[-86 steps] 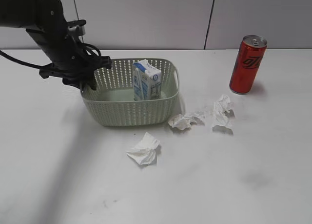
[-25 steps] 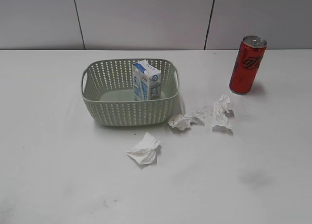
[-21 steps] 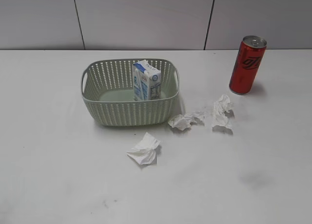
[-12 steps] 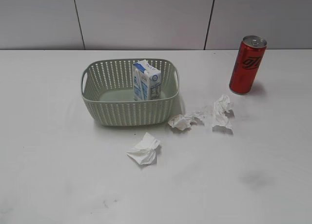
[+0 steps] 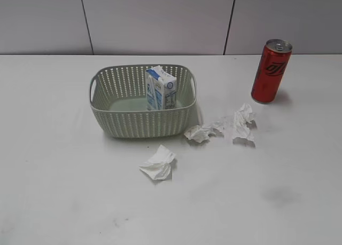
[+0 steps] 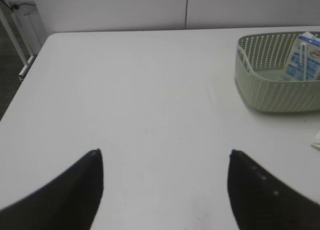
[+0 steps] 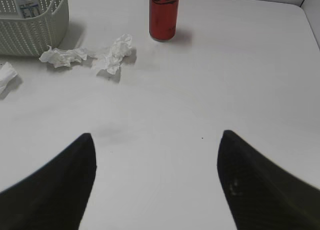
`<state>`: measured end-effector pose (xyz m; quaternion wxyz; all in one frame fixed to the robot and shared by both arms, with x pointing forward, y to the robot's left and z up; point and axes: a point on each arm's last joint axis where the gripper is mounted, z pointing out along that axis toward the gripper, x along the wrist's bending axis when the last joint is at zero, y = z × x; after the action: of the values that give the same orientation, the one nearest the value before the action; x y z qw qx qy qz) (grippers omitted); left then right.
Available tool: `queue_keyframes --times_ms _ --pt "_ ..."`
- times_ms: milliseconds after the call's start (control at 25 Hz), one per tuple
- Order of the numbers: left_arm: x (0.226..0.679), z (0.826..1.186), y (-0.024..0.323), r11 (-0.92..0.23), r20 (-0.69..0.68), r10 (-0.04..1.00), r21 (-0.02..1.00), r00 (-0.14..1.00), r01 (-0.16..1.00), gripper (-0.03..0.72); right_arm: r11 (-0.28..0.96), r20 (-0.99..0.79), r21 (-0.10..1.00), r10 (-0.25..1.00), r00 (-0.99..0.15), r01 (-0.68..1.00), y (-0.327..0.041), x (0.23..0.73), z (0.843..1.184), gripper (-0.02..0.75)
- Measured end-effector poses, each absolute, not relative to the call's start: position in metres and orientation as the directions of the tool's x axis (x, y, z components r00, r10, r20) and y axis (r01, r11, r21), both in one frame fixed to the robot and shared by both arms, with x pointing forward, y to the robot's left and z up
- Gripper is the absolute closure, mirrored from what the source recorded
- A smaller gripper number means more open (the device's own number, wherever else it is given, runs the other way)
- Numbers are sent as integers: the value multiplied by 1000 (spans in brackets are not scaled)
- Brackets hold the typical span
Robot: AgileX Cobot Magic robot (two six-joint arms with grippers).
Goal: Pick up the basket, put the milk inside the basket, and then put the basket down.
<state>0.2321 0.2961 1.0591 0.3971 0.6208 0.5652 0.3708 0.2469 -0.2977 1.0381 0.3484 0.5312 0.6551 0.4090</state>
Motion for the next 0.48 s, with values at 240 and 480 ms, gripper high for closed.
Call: queue_keyframes --times_ms 240,480 --pt "233 1056 297 -37 6 997 905 76 423 104 91 -20 906 985 -174 413 -298 247 1038 146" --pt "233 1056 297 -38 7 997 905 74 423 122 58 -19 906 995 -97 419 -298 247 1038 146"
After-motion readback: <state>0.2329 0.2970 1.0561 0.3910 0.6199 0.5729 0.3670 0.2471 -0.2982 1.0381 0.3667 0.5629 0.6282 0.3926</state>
